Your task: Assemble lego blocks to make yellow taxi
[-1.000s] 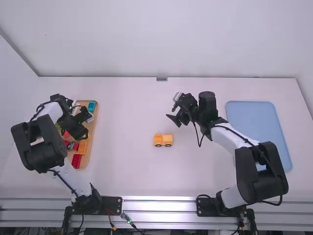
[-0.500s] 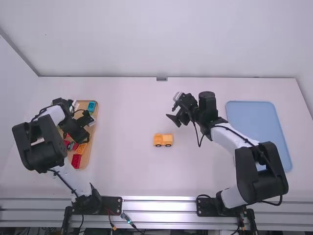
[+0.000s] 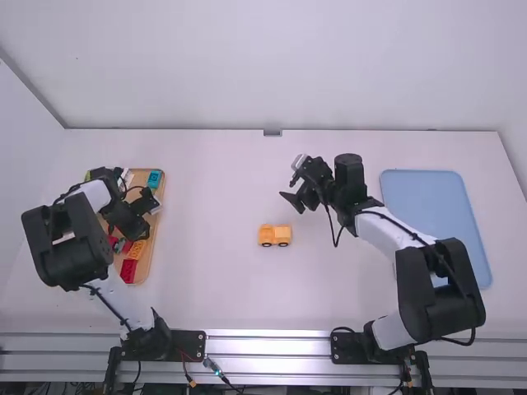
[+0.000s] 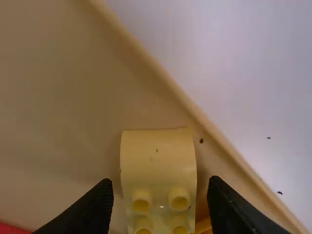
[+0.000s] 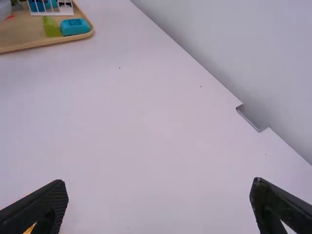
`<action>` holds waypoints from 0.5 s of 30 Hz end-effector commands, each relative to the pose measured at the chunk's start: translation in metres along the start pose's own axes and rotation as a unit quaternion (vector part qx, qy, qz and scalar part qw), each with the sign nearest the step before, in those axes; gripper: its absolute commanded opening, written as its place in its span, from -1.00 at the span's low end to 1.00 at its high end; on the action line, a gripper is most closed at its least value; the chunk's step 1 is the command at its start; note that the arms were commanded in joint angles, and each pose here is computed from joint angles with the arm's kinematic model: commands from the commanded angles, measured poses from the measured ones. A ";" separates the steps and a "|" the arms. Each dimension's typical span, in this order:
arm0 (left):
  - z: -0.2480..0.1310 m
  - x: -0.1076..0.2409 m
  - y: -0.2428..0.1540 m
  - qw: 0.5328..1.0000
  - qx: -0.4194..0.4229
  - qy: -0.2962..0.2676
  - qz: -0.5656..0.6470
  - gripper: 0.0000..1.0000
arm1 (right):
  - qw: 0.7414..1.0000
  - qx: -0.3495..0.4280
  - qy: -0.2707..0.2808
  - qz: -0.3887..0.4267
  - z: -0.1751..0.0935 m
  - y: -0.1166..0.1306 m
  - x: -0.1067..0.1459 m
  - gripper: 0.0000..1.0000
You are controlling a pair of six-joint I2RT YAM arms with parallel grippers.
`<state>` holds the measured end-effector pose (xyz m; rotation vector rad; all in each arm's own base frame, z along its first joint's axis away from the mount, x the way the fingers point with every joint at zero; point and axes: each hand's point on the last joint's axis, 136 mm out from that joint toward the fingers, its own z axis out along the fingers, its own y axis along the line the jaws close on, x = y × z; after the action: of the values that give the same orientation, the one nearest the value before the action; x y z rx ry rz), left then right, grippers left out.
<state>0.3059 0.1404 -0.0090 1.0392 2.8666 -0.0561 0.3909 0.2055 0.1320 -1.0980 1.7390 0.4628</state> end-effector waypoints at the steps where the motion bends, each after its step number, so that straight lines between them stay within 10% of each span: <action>1: -0.006 0.000 -0.003 1.000 -0.005 0.001 0.005 -0.06 | 1.000 0.008 -0.018 -0.010 -0.003 -0.007 -0.019 0.97; 15: -0.006 -0.002 -0.005 1.000 -0.002 -0.004 0.003 -0.08 | 1.000 0.007 -0.017 -0.009 -0.003 -0.007 -0.018 0.98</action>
<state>0.3057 0.1404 -0.0090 1.0381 2.8672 -0.0574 0.3907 0.2054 0.1318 -1.0980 1.7403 0.4629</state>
